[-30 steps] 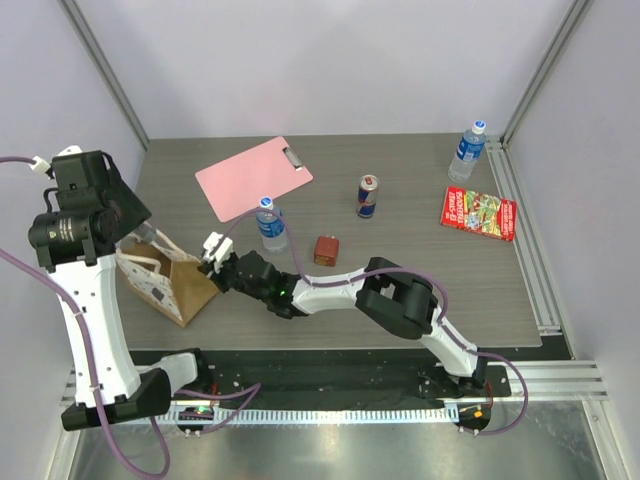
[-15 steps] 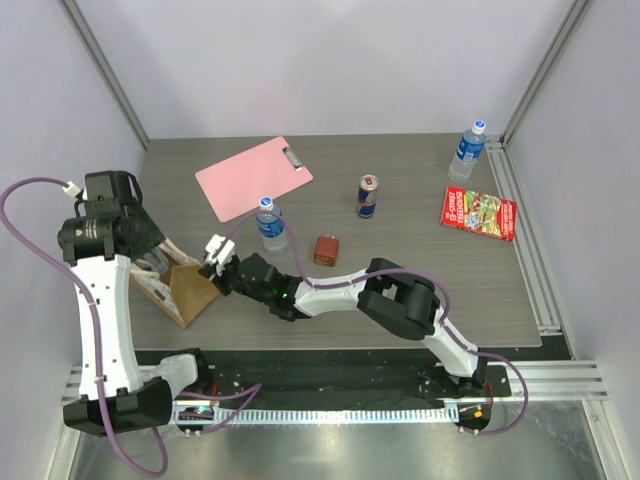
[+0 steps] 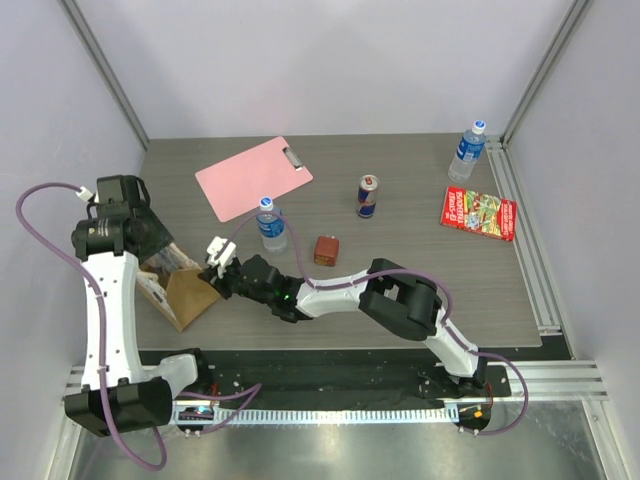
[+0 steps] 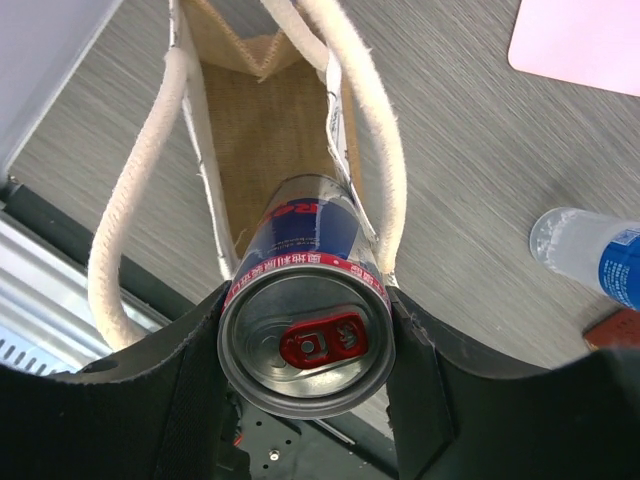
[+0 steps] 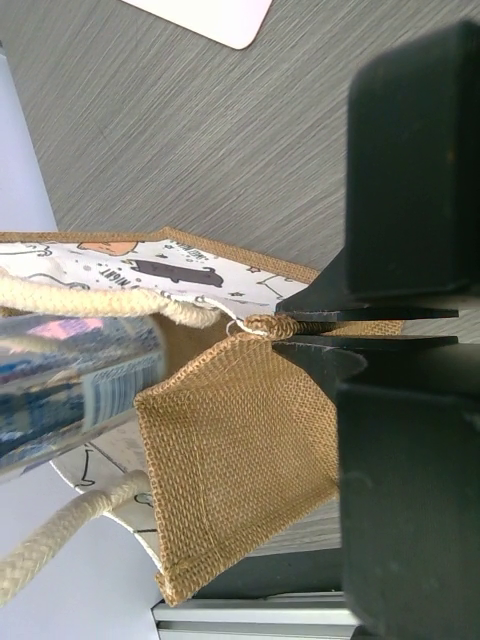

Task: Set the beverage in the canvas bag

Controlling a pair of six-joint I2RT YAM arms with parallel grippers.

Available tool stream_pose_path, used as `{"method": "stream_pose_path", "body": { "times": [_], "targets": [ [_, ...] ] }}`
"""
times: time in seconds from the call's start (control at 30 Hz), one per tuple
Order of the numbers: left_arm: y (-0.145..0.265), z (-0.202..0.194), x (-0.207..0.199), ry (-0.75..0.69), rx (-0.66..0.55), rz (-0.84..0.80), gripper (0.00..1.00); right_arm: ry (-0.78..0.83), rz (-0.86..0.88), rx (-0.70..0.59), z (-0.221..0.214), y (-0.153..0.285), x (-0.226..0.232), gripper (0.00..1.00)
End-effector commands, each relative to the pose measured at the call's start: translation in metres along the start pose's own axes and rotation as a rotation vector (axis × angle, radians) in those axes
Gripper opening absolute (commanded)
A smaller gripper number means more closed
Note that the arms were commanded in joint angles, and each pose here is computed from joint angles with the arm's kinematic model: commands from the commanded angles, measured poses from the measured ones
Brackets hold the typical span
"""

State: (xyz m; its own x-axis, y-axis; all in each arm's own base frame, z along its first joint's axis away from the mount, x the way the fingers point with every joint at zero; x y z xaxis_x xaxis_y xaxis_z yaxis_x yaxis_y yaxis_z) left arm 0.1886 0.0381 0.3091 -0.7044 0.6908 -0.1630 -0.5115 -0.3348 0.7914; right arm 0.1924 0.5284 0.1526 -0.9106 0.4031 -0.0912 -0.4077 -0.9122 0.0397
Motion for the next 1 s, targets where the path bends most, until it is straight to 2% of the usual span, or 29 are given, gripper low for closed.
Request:
{"method": "stream_pose_path", "body": {
  "times": [0.0, 0.43, 0.7, 0.9, 0.97],
  "targets": [
    [0.0, 0.006, -0.011, 0.034, -0.043, -0.092, 0.0, -0.022, -0.007, -0.145, 0.051, 0.005, -0.001, 0.01],
    [-0.02, -0.028, -0.004, 0.008, 0.081, -0.104, 0.0, 0.015, -0.03, -0.127, 0.044, -0.002, -0.004, 0.01],
    [-0.038, -0.038, -0.008, 0.026, 0.1, -0.137, 0.0, 0.007, -0.023, -0.111, 0.037, -0.005, -0.002, 0.02],
    [-0.061, -0.054, -0.006, 0.046, 0.121, -0.134, 0.0, 0.008, -0.021, -0.105, 0.035, -0.005, -0.001, 0.11],
    [-0.065, -0.059, -0.006, 0.052, 0.138, -0.145, 0.0, 0.008, -0.019, -0.103, 0.035, -0.005, -0.001, 0.17]
  ]
}}
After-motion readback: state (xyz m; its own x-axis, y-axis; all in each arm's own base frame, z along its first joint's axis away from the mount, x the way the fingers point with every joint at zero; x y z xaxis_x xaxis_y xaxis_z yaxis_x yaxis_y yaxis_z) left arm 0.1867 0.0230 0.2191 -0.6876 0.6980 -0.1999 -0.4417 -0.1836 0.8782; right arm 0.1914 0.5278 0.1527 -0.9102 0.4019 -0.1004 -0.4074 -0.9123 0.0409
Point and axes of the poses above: each gripper's point midway between its finger pads, its own y axis back along the fingers, its own x axis along the line the jaws close on, z = x × y, the point moved 8 cm from there along y, back along the fingers, and after that the axes turned 7 degrees about y, right-handed, at the moved point
